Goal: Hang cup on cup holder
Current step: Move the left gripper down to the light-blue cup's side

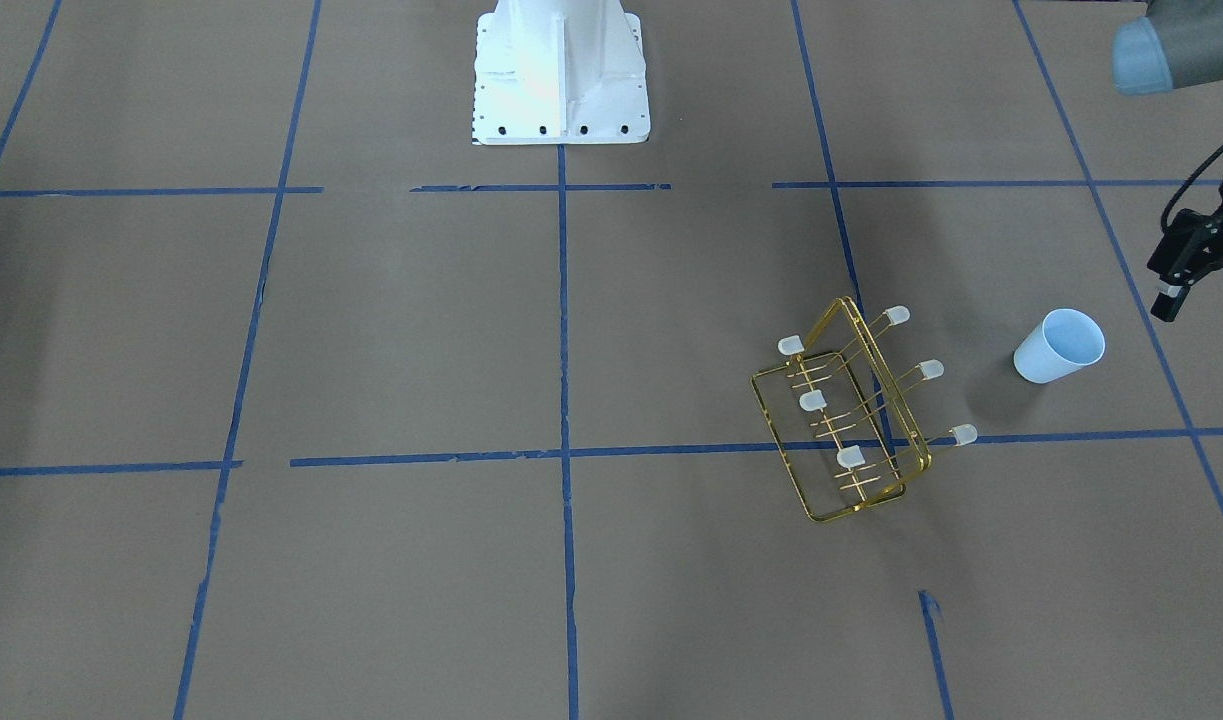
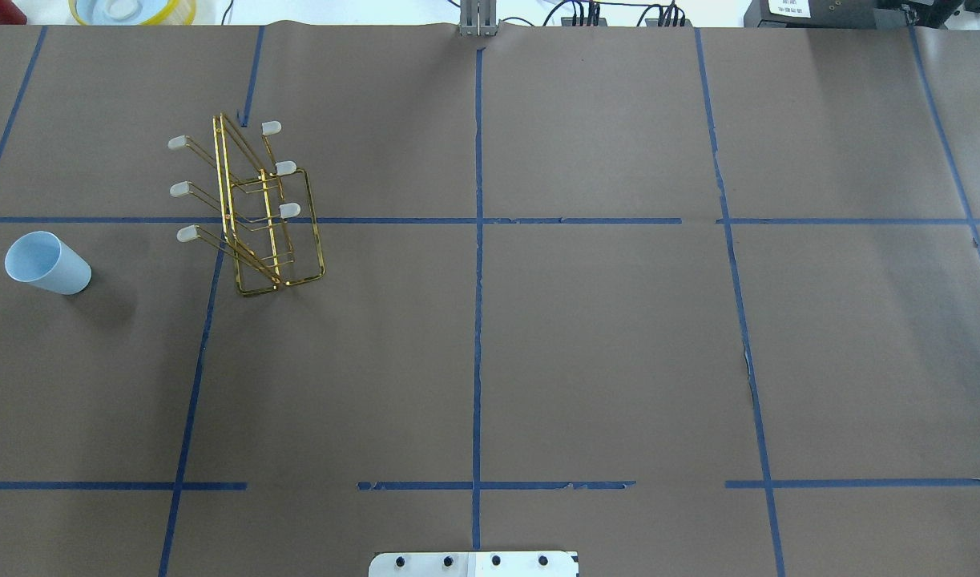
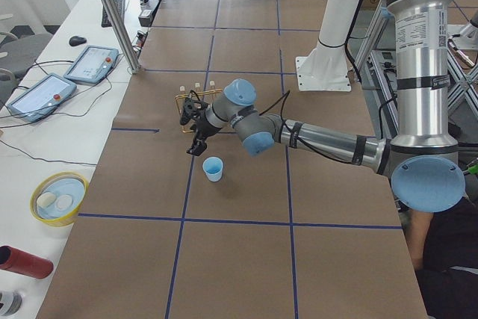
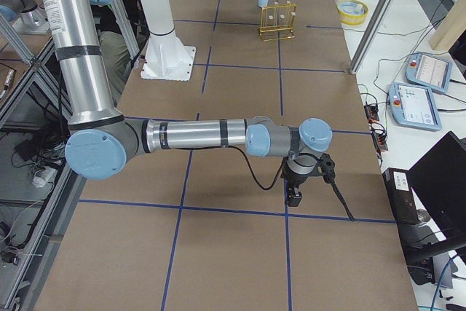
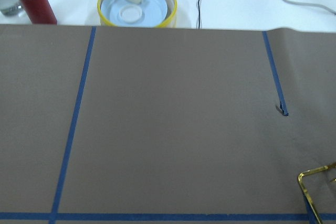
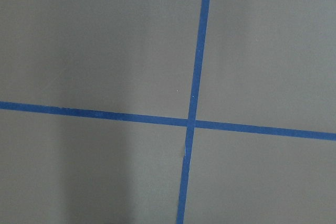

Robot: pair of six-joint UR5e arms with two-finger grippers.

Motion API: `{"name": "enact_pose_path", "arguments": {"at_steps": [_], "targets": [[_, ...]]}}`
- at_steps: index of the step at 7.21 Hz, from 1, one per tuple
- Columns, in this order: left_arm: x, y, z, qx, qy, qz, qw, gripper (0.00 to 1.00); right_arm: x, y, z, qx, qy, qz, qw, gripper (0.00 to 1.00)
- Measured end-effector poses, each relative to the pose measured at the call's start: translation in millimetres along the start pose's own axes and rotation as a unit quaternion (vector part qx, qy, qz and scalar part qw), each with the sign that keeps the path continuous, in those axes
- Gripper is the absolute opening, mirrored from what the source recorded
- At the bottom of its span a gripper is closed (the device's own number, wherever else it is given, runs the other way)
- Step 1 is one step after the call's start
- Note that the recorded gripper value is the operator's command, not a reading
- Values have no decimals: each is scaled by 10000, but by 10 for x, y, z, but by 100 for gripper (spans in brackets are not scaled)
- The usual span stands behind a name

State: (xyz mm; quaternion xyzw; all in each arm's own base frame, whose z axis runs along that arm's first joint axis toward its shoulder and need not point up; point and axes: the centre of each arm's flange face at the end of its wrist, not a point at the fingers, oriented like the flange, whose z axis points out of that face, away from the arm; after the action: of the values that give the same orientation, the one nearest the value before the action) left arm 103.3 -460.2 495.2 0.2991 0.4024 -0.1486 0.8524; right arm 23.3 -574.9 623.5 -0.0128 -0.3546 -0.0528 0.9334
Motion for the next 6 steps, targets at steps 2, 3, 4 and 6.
{"name": "enact_pose_path", "arguments": {"at_steps": [2, 3, 4, 6], "targets": [[52, 444, -27, 813, 134, 40, 9966, 100, 0, 0, 0, 0, 0, 1, 10000, 100], [-2, 582, -55, 1128, 32, 51, 9936, 100, 0, 0, 0, 0, 0, 0, 10000, 100], [-47, 717, -57, 1262, -70, -34, 9920, 100, 0, 0, 0, -1, 0, 0, 10000, 100], [7, 923, -11, 1264, -45, -251, 9916, 100, 0, 0, 0, 0, 0, 0, 10000, 100]]}}
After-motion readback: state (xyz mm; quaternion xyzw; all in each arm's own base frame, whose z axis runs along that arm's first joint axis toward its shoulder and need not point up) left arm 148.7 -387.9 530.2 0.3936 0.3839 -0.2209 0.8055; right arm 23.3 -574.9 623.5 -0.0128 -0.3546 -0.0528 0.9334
